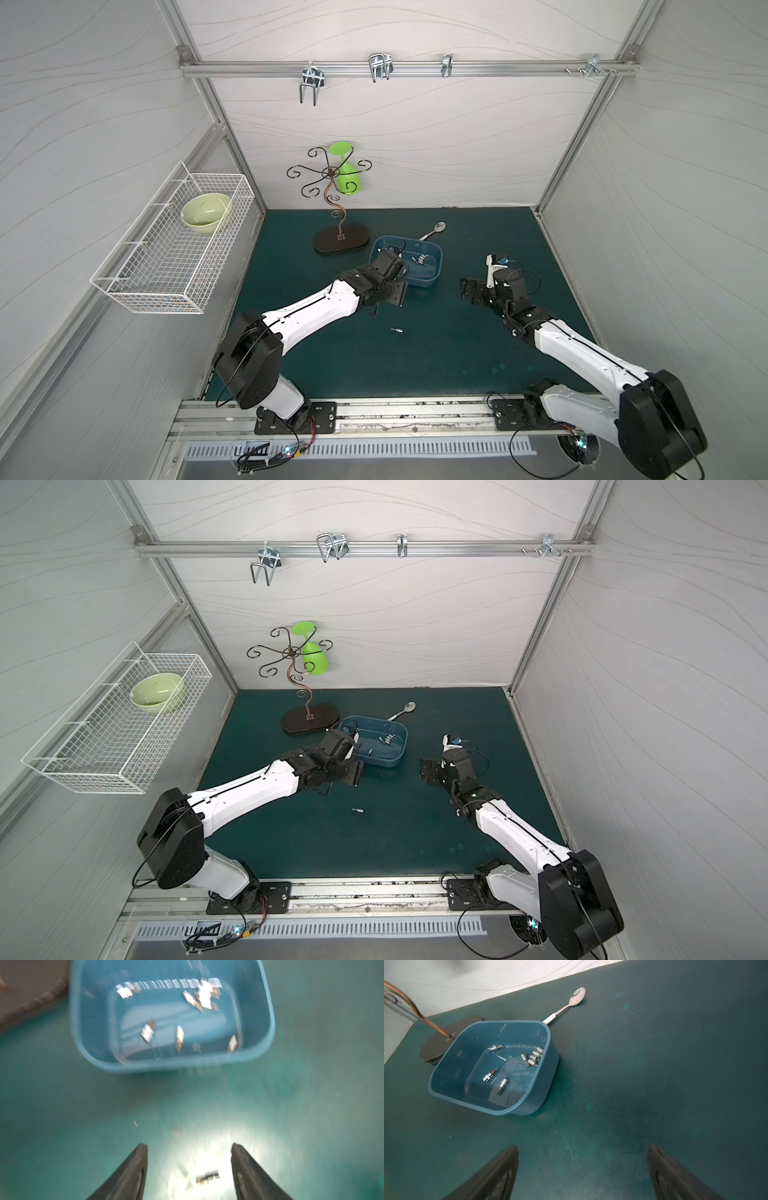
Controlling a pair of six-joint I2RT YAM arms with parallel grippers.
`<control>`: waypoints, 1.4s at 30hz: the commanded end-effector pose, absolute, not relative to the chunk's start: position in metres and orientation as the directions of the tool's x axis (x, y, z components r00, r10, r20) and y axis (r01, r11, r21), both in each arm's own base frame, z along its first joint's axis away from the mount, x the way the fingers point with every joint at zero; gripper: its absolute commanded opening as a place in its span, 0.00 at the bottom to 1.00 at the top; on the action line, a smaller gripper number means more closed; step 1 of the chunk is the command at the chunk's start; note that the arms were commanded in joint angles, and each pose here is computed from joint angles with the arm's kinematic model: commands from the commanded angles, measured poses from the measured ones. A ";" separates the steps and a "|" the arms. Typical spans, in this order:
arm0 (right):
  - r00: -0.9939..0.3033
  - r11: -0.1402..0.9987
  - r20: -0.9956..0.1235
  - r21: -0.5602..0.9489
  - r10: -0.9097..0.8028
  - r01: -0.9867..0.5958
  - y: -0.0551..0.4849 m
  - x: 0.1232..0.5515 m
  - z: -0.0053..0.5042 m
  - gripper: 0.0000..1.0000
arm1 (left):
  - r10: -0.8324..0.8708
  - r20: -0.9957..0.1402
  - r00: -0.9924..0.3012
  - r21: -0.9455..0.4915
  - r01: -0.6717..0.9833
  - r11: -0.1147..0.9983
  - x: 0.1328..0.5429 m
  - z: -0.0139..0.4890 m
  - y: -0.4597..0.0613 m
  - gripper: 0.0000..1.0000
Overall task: Put the bit on the desktop into the storage box
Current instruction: Pick up the screwdriver bit from the center of the board.
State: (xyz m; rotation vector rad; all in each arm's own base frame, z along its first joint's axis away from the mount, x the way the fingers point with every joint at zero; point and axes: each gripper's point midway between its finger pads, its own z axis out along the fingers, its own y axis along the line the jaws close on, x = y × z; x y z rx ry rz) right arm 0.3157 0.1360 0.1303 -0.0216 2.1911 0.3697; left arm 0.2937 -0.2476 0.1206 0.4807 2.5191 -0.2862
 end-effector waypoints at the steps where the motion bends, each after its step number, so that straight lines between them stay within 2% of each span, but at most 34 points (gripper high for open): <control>1: -0.590 0.945 -0.800 0.267 0.110 -0.186 0.143 0.322 0.140 0.99 | 0.360 -0.558 -0.748 -0.141 0.513 0.847 0.269 0.122 -0.260 0.69; 8: -0.594 0.947 -0.797 0.265 0.110 -0.181 0.143 0.323 0.138 0.99 | 0.450 -0.515 -0.729 -0.208 0.616 0.760 0.237 0.097 -0.266 0.70; 22: -0.594 0.949 -0.797 0.262 0.110 -0.176 0.142 0.323 0.138 0.99 | 0.537 -0.433 -0.724 -0.131 0.640 0.757 0.241 0.059 -0.269 0.68; 42: -0.595 0.950 -0.797 0.259 0.108 -0.174 0.141 0.322 0.138 0.99 | 0.590 -0.354 -0.725 -0.054 0.646 0.761 0.247 0.033 -0.269 0.48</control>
